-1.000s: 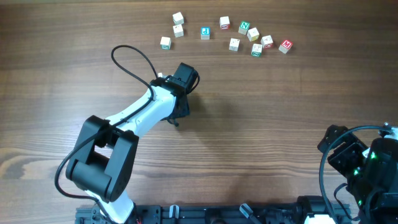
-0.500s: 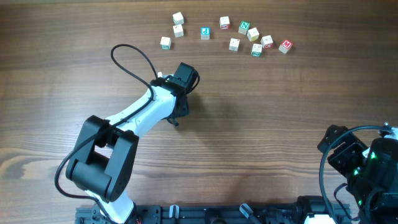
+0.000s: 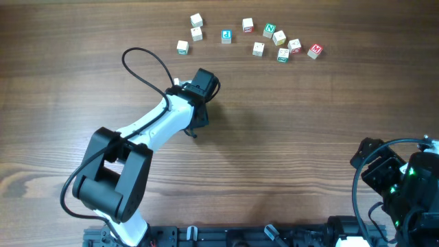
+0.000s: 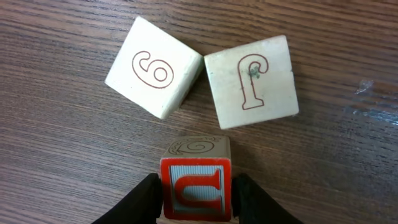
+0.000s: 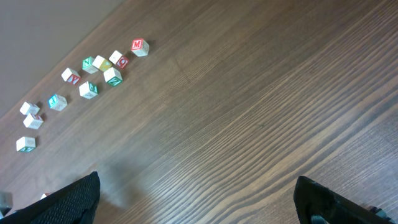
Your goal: Form a circle
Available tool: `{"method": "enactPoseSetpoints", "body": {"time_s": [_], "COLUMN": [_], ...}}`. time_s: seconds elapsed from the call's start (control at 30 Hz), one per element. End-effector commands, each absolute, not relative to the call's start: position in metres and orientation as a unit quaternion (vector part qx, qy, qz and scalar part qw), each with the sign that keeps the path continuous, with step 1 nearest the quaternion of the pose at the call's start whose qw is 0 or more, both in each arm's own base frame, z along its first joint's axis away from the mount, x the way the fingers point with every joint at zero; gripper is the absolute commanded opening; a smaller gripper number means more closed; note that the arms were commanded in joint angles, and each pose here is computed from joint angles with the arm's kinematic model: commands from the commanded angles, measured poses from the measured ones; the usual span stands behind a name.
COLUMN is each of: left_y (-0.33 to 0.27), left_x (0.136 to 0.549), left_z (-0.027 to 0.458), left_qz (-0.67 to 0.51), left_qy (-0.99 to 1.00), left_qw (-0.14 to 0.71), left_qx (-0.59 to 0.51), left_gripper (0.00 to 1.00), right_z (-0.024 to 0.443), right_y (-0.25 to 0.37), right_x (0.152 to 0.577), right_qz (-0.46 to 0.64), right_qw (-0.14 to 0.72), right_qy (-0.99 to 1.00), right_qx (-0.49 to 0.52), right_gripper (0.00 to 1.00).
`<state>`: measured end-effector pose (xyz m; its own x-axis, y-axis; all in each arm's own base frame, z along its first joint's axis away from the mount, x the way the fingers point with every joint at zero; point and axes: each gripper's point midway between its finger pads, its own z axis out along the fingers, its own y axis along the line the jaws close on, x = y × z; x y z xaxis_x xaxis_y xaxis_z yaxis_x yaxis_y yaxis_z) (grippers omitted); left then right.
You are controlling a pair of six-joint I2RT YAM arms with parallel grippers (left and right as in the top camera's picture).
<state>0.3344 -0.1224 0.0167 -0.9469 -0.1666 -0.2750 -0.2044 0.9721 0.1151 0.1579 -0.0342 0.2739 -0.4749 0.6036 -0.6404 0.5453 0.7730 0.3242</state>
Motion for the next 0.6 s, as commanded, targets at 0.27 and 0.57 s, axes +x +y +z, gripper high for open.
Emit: {"method": "enactPoseSetpoints", "body": {"time_s": [0.27,0.57], "left_y": [-0.1142,-0.1145], "left_x": [0.3379,0.3388], "left_z": [0.0205,0.0206], "left_qz": [0.077,0.076], "left_qy": [0.982,0.982], "left_qw": [0.142,0.144], "left_qx": [-0.096,-0.094], "left_gripper": [0.40,0.40], "right_z": [0.2747,0.2747], "right_y": [-0.0349,-0.0349], "right_x": [0.1567,0.1567], "right_qz": [0.037,0.037], "right_qw": [0.390,0.390], "right_qy": [0.856,0.856], "right_qx": [0.338,0.338], "right_gripper": [1.00,1.00]}}
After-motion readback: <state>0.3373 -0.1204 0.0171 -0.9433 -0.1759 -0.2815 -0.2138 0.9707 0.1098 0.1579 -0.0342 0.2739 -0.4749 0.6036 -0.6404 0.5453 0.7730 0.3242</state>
